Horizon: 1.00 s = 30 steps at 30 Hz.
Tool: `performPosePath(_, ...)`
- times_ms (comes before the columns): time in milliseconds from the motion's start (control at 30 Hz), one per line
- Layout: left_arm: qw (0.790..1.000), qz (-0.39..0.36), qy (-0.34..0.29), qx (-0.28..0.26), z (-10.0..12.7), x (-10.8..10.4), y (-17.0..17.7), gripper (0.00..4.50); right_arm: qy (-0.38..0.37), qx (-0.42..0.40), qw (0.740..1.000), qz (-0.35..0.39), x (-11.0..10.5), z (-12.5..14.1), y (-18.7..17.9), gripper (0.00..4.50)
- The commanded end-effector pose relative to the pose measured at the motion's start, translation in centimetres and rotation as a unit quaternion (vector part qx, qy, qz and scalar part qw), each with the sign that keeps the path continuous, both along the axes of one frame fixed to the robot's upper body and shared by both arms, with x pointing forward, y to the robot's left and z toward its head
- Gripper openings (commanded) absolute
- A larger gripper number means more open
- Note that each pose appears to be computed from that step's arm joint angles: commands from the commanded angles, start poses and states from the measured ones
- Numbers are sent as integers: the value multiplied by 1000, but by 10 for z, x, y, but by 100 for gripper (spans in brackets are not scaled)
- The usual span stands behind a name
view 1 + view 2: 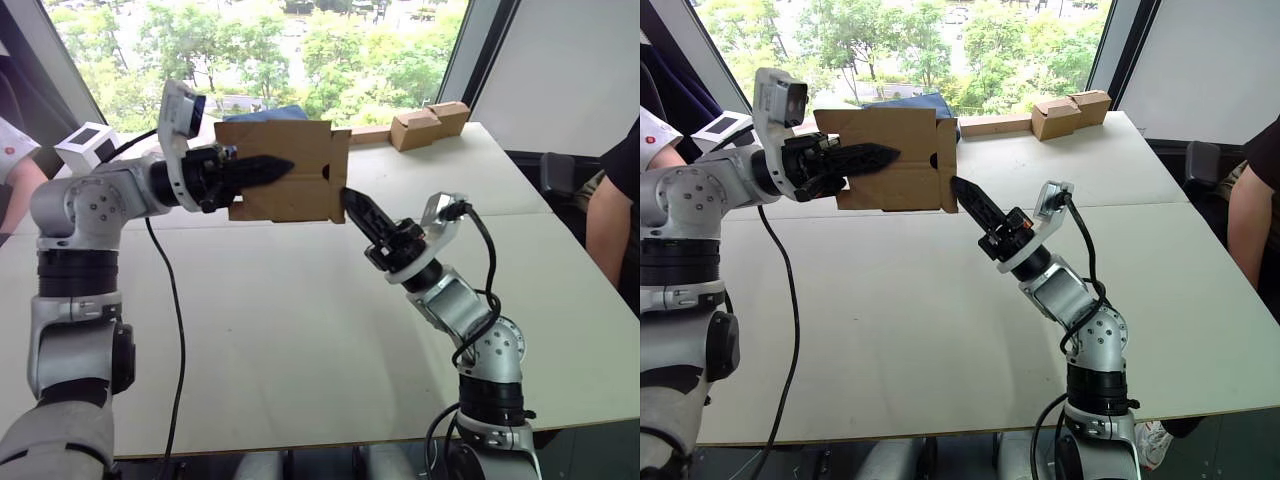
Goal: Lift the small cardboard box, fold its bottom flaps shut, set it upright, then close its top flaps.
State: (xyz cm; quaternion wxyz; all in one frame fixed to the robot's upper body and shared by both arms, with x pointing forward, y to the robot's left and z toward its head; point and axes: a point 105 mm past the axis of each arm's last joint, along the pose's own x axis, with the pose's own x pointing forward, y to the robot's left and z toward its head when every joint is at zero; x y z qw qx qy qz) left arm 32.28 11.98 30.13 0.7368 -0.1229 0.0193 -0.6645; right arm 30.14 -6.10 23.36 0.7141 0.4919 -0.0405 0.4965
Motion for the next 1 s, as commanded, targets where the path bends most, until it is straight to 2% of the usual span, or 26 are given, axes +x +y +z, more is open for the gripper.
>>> performPosePath(33, 1000, -11, -26, -5, 9, -7, -2, 0, -36, 17, 999, 24, -12, 20, 8, 81)
performPosePath(467, 999, -12, -30, 5, 6, -6, -4, 0, -31, 25, 999, 36, -15, 22, 17, 81)
performPosePath(767, 999, 0, -38, -20, 12, 1, -7, 0, -37, 18, 997, 64, -26, 23, 35, 81)
performPosePath(1000, 999, 4, -36, -27, 13, 3, -6, 0, -34, 10, 999, 38, -22, 19, 28, 81)
